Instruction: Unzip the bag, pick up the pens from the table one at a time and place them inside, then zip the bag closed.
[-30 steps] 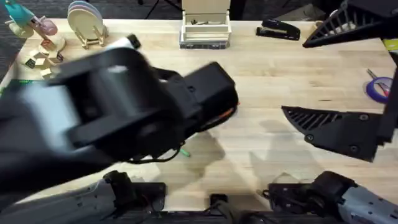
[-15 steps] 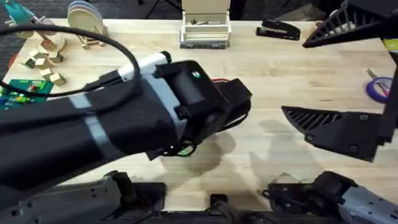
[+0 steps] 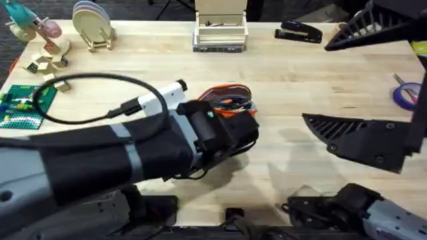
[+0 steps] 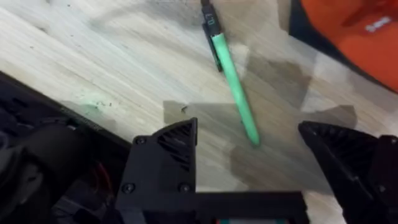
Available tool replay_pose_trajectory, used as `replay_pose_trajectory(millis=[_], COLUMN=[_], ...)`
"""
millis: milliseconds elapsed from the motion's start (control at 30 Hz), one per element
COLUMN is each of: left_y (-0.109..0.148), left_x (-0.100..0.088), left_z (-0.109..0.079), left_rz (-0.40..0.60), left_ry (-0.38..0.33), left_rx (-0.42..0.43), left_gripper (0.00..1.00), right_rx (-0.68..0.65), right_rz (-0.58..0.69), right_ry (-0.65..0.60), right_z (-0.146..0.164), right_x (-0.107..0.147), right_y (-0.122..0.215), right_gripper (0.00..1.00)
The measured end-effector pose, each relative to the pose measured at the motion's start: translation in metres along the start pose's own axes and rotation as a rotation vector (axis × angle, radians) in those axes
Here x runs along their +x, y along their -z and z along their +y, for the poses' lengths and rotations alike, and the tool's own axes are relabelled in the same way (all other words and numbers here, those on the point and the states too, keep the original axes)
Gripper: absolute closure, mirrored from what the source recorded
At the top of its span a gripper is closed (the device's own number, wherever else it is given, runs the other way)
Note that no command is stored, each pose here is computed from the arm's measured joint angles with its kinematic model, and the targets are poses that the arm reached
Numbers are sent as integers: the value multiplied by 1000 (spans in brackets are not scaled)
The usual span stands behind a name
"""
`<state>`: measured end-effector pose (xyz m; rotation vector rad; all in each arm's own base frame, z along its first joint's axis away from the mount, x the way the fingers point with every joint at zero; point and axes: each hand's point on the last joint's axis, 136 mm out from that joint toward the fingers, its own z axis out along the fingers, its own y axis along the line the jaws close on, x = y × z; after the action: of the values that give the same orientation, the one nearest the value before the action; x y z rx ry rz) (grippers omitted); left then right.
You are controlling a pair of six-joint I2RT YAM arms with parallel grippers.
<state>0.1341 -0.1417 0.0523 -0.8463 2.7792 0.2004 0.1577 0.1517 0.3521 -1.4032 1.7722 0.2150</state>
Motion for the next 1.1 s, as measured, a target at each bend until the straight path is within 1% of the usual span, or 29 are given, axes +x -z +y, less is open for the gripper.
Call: replay_pose_trajectory(millis=[167,233,333,467,567,600,667,733,833,933,967,1000,1100], left_y=[-15,-16,-17,-18,-18,-18,-18,-18,-18,-17,-17,-17,-17], left_x=[5,5,6,5,4,4,3,2,2,2,2,2,1], left_z=[-3,-6,-10,-8,-9,-10,-12,-13,-13,-9,-6,2,24], left_rz=[7,8,9,3,-1,-2,-7,-11,-12,-11,-11,-11,-17], left_ry=[8,14,24,29,34,36,41,44,47,81,97,107,113], left_rx=[31,49,80,83,89,92,103,105,104,90,74,37,-59], left_gripper=[4,47,211,438,664,767,925,952,953,959,961,960,960], right_rx=[0,0,0,0,0,0,0,0,0,0,0,0,0], right_rz=[0,0,0,0,0,0,0,0,0,0,0,0,0], right_ry=[3,3,5,6,6,6,6,6,6,7,8,9,9], right_z=[0,0,0,0,0,0,0,0,0,0,0,0,0], right_x=[0,0,0,0,0,0,0,0,0,0,0,0,0], right_y=[0,0,0,0,0,0,0,0,0,0,0,0,0], right_gripper=[5,5,5,5,5,5,5,5,5,5,5,5,5])
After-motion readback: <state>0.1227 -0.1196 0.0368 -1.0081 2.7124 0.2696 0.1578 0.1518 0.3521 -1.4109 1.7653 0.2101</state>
